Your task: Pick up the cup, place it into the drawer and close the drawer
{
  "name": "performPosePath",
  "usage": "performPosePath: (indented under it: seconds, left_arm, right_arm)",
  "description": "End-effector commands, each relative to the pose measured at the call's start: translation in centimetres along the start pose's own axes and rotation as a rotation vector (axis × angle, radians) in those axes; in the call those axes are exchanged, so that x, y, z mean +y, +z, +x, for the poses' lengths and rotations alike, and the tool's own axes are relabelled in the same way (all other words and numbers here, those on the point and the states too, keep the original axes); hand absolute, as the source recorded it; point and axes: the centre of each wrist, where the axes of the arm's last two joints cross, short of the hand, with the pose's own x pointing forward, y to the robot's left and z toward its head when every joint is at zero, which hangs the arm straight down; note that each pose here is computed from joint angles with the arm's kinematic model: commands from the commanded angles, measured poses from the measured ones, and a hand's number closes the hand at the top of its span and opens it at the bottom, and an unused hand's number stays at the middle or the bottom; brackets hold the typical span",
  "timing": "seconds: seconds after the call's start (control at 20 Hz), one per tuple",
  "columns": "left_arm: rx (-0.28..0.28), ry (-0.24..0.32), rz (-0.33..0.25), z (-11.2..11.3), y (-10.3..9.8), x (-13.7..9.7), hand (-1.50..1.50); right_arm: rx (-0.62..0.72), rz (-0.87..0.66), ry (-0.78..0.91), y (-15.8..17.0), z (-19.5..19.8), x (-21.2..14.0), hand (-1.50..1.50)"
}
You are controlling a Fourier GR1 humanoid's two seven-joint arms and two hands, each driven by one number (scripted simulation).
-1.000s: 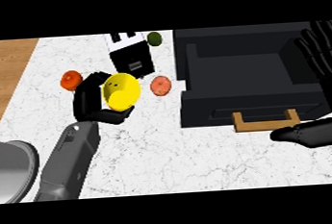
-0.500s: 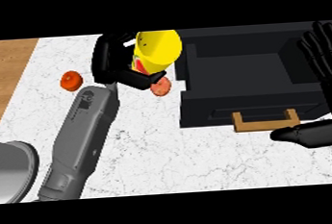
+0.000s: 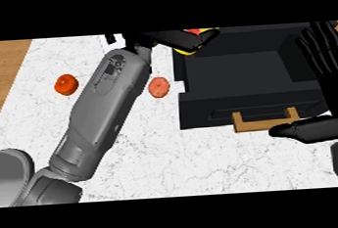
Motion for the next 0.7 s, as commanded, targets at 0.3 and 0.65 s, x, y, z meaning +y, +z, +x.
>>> performPosePath:
  seconds: [0.3, 0.65]
  left_arm:
    - [0.198, -0.177, 0.013, -0.6, -1.8, -3.1, 1.50]
    - [0.367, -0.259, -0.139, -4.3, 0.6, -2.2, 1.50]
  right_arm:
    - [-0.035, 0.029, -0.019, -1.5, 0.4, 0.2, -1.50]
    - [-0.070, 0.085, -0.018, -1.8, 1.4, 0.7, -1.50]
